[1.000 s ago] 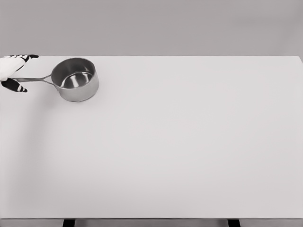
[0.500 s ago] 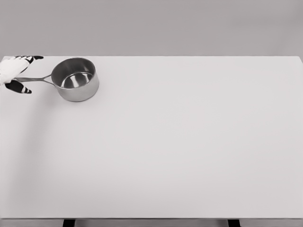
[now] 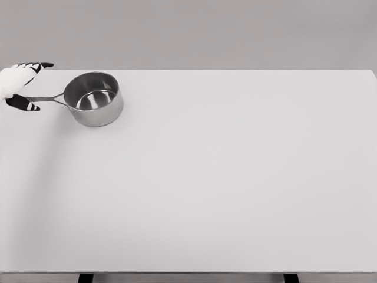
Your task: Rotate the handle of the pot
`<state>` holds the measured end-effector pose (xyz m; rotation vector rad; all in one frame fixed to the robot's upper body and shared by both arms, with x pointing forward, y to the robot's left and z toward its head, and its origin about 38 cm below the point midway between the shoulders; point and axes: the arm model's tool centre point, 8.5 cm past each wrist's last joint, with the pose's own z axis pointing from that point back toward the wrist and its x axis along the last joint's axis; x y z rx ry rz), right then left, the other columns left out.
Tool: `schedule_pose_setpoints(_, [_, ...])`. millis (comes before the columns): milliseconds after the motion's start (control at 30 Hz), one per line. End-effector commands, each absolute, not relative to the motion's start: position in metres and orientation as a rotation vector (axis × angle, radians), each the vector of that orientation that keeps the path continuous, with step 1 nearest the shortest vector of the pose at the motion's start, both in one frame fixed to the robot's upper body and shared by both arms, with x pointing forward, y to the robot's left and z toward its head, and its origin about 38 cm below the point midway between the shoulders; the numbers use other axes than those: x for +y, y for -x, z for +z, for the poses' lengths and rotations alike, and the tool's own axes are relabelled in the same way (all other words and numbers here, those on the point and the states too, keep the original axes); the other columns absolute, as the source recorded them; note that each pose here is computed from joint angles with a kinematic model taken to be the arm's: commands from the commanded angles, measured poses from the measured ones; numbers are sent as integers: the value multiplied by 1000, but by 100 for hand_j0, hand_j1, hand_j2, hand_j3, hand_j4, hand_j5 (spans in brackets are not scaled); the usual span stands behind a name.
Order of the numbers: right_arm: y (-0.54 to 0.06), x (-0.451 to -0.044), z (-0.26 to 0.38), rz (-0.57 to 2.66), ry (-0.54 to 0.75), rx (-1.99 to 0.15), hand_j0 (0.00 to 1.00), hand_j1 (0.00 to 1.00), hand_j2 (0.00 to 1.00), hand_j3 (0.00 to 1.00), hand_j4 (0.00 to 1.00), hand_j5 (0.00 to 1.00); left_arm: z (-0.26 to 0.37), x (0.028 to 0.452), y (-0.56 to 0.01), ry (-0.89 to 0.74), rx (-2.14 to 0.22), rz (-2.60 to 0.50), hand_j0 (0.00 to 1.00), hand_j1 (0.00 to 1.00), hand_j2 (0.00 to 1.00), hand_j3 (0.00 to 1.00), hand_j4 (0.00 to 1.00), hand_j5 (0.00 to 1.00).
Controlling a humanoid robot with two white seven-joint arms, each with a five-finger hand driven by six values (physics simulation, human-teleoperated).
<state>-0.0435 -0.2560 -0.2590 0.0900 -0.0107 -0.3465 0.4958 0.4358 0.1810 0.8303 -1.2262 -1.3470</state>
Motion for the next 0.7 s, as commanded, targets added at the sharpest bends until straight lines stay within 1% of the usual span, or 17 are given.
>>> schedule_pose_setpoints(0, [44,-256,-259,-346,-90,-11,100,100,100,100,100,100,181,437,-496,-829,-1227,-1337,100,100,100,100,100,100])
schedule_pose_setpoints(667, [44,-256,-259,-346,-90,-11,100,100,100,100,100,100,181,452,-499,-829,-1201,-1294,100,100,100,100,100,100])
